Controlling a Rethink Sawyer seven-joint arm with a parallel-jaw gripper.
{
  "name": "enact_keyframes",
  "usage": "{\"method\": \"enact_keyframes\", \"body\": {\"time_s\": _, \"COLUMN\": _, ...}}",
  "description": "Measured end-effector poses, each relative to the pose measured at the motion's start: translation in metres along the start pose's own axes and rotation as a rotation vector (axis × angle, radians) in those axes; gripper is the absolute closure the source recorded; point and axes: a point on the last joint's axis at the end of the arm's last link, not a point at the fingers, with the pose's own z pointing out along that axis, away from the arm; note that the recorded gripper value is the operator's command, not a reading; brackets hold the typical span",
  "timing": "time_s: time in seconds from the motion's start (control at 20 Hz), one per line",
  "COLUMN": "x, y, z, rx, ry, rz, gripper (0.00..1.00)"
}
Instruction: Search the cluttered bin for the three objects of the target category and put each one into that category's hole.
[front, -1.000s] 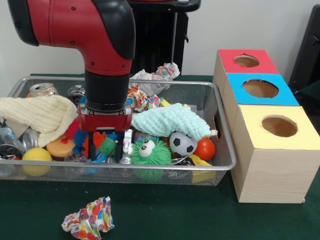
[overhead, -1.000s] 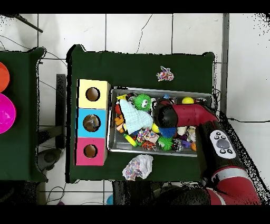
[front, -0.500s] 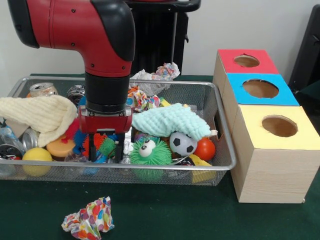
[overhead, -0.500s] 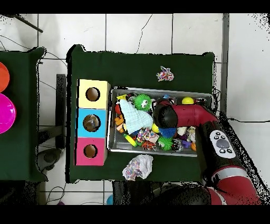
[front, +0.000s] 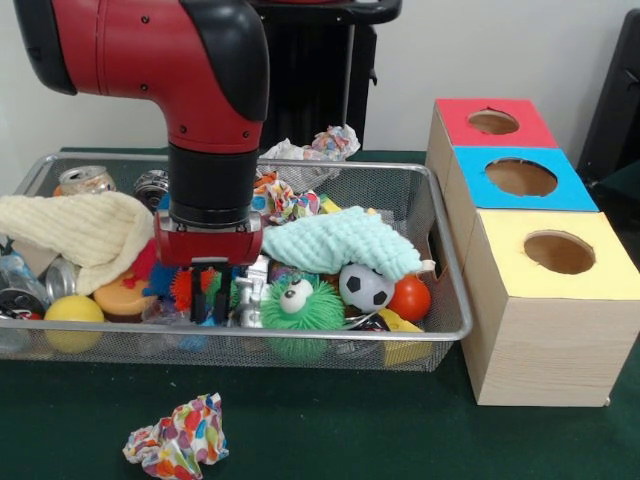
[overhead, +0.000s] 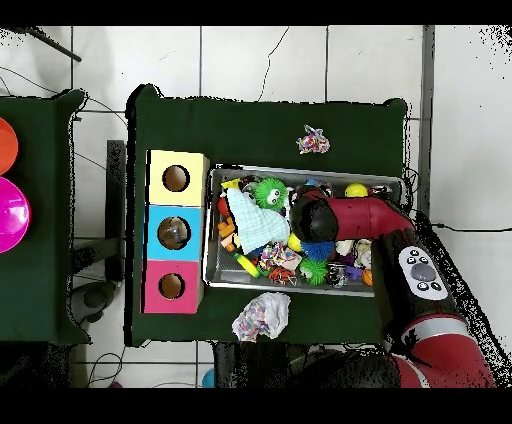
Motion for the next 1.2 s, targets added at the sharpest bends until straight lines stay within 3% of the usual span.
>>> {"method": "enact_keyframes", "body": {"time_s": 0.8, "x": -0.001, "y": 0.000, "z": 0.000, "rx": 0.002, "ry": -0.013, "rz": -0.002, "gripper": 1.00}}
{"method": "enact_keyframes", "body": {"time_s": 1.2, "x": -0.004, "y": 0.000, "z": -0.015, "rx": -0.001, "ry": 0.000, "rz": 0.011, "gripper": 1.00}}
